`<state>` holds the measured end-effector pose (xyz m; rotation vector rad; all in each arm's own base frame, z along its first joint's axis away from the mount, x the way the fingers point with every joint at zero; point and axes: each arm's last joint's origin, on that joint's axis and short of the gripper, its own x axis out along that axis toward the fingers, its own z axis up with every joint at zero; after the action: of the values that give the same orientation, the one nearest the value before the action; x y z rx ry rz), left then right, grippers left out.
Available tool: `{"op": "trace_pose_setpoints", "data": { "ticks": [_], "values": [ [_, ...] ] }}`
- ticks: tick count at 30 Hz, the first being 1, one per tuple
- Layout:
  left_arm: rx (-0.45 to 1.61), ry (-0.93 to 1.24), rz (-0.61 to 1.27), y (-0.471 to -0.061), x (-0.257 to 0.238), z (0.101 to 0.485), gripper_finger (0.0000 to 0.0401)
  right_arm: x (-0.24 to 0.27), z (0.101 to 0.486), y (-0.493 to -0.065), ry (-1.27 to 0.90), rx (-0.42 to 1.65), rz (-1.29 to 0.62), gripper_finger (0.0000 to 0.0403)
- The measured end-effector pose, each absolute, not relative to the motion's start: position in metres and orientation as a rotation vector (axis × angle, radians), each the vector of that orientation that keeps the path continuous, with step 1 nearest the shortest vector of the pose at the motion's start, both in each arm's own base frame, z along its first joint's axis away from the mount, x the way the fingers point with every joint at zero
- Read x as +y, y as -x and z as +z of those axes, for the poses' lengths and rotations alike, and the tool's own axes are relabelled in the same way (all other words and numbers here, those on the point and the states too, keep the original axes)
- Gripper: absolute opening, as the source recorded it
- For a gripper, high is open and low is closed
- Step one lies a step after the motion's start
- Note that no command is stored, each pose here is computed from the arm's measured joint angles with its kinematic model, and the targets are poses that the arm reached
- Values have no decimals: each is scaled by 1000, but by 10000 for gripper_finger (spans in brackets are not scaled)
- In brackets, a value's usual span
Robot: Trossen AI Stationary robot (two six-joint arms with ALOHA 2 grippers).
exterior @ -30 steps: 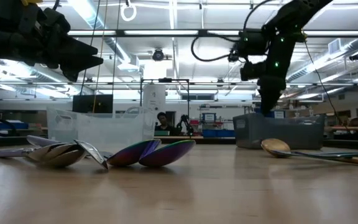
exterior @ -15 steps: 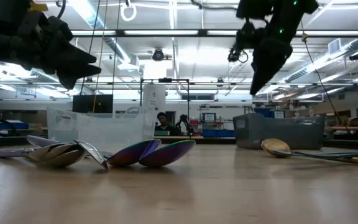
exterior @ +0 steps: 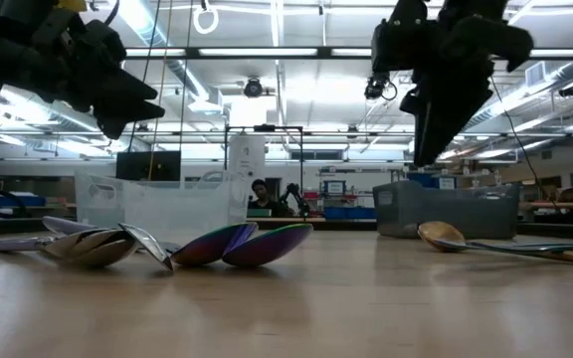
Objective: Sort silverware by color (type)
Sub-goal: Put the blue spoon into the bottom transparent bin
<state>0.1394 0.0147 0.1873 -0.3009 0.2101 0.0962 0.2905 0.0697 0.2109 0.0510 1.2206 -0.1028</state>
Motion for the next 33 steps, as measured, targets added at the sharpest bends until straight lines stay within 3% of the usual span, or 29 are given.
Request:
{"op": "trace_pose_setpoints", "data": {
  "ticks": [11, 24, 33],
  "values": [
    [356, 279, -20, -167, -5, 197, 180, 105, 209, -307, 3, 1293, -58, 96],
    [497, 139, -128, -203, -29, 208, 180, 109, 236, -264, 32, 1393, -243, 96],
    [659, 137, -200, -234, -42, 212, 180, 116, 226, -248, 12, 1366, -271, 96]
  ]
}}
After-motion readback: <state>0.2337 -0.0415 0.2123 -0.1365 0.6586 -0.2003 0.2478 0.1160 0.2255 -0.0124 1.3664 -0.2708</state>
